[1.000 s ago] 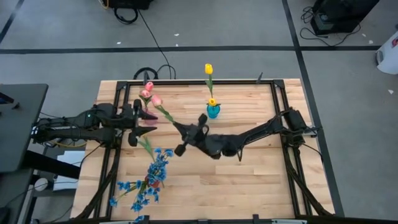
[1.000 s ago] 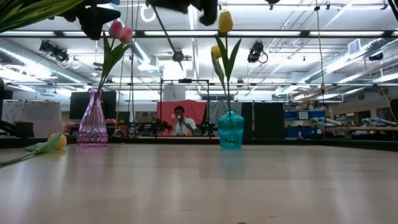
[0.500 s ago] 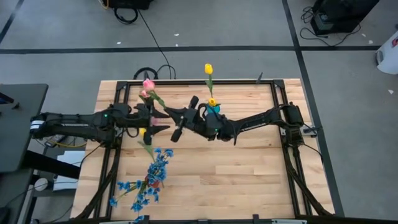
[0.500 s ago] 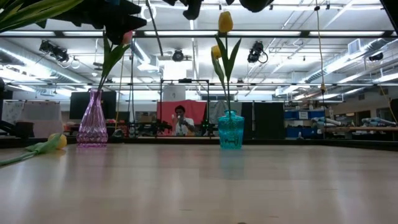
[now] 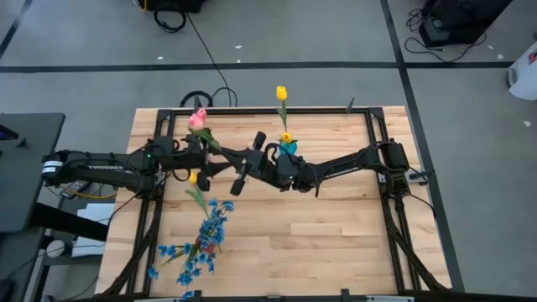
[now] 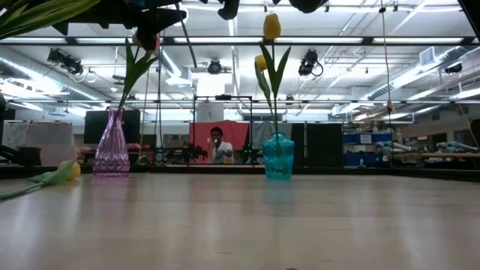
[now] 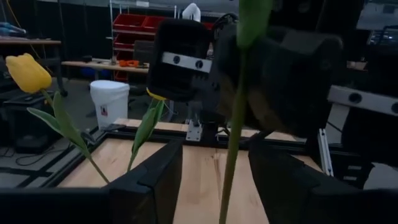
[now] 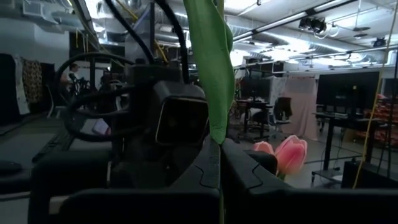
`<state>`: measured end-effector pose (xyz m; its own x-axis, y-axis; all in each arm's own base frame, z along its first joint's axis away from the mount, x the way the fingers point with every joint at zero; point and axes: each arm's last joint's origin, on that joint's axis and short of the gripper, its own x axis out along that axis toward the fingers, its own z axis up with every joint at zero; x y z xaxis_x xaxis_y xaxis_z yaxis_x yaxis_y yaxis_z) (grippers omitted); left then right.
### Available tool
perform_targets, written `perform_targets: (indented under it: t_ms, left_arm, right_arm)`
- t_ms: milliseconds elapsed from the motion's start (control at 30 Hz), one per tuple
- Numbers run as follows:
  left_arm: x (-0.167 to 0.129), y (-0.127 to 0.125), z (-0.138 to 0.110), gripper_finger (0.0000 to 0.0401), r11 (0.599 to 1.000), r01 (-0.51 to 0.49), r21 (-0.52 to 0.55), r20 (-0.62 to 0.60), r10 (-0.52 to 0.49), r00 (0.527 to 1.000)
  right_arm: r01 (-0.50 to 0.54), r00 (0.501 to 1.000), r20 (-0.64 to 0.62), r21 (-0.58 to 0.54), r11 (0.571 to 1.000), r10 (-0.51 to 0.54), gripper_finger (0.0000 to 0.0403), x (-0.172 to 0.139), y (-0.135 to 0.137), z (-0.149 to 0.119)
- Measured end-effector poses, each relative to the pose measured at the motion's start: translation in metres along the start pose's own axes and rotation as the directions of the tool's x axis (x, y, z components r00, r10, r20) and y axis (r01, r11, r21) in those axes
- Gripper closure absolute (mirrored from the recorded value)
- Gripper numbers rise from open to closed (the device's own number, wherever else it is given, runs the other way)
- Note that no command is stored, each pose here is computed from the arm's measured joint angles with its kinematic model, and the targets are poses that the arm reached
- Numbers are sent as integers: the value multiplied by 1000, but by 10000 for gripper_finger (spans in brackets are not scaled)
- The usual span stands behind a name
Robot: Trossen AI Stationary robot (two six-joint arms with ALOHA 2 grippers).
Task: Sort flowers into vase by color
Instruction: Put the pink tulip into the violet vase
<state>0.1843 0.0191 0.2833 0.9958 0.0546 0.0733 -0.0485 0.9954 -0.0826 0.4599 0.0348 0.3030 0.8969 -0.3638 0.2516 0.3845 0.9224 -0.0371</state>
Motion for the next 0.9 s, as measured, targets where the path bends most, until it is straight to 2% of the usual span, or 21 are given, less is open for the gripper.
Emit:
perform_targets:
  t_ms: [233,433,700,900]
  left_arm:
    - [0,0,0,281,1000,1,9,-4,-1,1000]
    - [0,-2,-2,385,997,53,49,-26,-51,998]
    - [-4,-2,-1,391,998,57,40,-26,-56,998]
    - [-28,-3,10,393,998,26,54,-3,-26,1000]
  right_arm:
    - [7,999,-36,-30,1000,-9,396,-4,7,-2]
    - [-2,997,-78,-40,999,-1,384,-5,9,-6]
    - [-16,993,-118,5,1000,17,316,-10,16,-5]
    - [3,976,-218,-5,1000,-4,283,-25,21,16]
